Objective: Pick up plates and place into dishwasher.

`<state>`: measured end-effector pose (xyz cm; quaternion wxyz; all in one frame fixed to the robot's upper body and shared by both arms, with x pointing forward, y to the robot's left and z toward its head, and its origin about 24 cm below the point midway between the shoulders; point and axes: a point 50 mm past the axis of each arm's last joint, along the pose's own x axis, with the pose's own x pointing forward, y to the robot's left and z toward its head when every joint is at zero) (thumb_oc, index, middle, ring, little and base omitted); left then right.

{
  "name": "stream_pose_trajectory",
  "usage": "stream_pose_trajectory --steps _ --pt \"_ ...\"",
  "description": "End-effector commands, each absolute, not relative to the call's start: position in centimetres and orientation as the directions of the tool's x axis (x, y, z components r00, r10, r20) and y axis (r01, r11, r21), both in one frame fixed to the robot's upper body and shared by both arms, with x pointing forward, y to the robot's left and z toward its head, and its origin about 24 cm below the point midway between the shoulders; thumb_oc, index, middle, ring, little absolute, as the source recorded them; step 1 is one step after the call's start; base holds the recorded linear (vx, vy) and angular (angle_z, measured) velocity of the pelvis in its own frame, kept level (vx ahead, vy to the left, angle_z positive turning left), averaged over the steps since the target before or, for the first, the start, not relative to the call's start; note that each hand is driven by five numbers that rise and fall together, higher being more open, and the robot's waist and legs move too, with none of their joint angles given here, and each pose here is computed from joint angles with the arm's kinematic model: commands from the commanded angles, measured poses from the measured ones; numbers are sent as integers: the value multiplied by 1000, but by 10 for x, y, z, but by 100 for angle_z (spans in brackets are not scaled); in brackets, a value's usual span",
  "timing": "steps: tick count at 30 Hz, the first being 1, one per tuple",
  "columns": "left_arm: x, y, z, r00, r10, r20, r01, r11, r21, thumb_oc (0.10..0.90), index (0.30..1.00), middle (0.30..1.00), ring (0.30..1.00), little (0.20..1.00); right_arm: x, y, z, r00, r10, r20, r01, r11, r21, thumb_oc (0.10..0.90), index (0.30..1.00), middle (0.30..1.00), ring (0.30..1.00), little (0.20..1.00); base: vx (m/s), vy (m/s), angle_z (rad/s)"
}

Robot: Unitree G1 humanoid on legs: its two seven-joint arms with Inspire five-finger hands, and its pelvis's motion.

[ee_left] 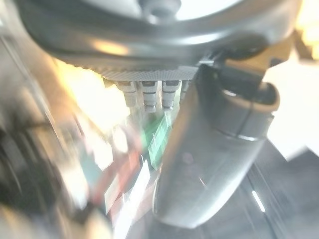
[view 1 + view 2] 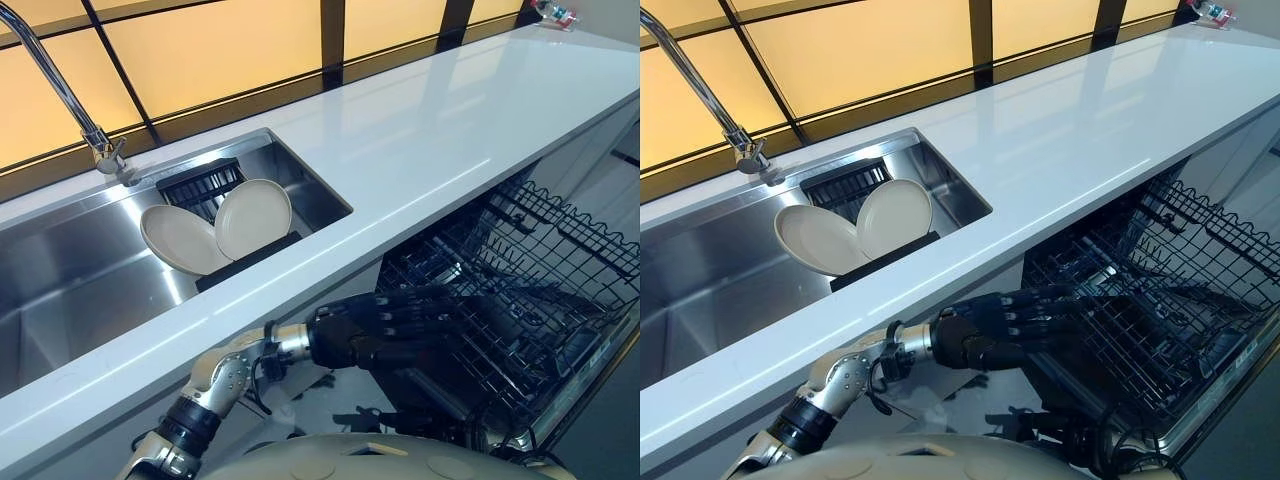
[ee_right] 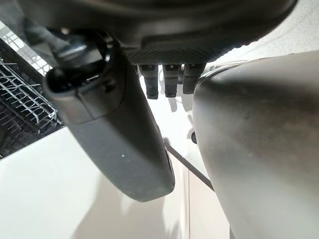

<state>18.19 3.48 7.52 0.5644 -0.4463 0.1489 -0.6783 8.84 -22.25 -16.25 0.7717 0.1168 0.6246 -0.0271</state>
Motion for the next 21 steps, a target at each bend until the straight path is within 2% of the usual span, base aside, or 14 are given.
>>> stream_pose_trajectory --steps 1,2,3,4,6,7,8,10,11,13,16,19,21 --pt "191 26 165 -20 -541 841 607 -675 -420 800 900 900 900 900 74 -194 -171 135 178 -975 200 959 203 800 900 900 900 900 6 -31 -6" --pt "197 33 183 40 -463 885 616 -686 -387 800 900 900 900 900 73 -190 -172 132 183 -974 195 959 207 800 900 900 900 900 5 -29 -6" --pt "198 34 184 47 -459 887 616 -686 -388 800 900 900 900 900 73 -190 -172 132 184 -974 195 959 207 800 900 900 900 900 2 -33 -3" --pt "206 42 195 122 -416 901 667 -638 -385 800 900 900 900 900 71 -187 -172 129 188 -974 193 958 211 800 900 900 900 900 0 0 0" --pt "215 53 199 169 -394 903 783 -503 -366 800 900 900 900 900 69 -187 -173 127 191 -973 196 957 213 800 900 900 900 900 2 -16 -1" --pt "222 69 206 202 -403 893 901 -281 -331 800 900 900 900 900 66 -186 -173 130 190 -973 203 956 214 800 900 900 900 900 0 0 0" --pt "227 82 209 242 -408 880 947 -99 -306 800 900 900 900 900 65 -187 -173 132 189 -973 208 954 214 800 900 900 900 900 0 0 0" --pt "232 106 219 294 -403 866 945 257 -201 800 900 900 900 900 61 -189 -174 134 186 -973 217 953 212 800 900 900 900 900 -2 -11 4" --pt "233 126 230 327 -381 865 867 485 -115 800 900 900 900 900 55 -191 -174 131 184 -974 225 952 210 800 900 900 900 900 15 -12 5" --pt "235 151 245 391 -364 845 657 754 21 800 900 900 900 900 45 -194 -175 124 186 -975 237 948 211 800 900 900 900 900 31 -18 3" --pt "243 176 261 475 -330 816 363 918 160 800 900 900 900 900 37 -200 -175 108 184 -977 246 947 206 800 900 900 900 900 46 -10 14" --pt "256 205 278 567 -279 775 60 953 299 800 900 900 900 900 38 -207 -173 93 175 -980 242 951 192 800 900 900 900 900 53 17 14" --pt "264 218 286 610 -250 752 -29 941 336 800 900 900 900 900 40 -208 -173 88 169 -982 235 954 185 800 900 900 900 900 38 42 12"
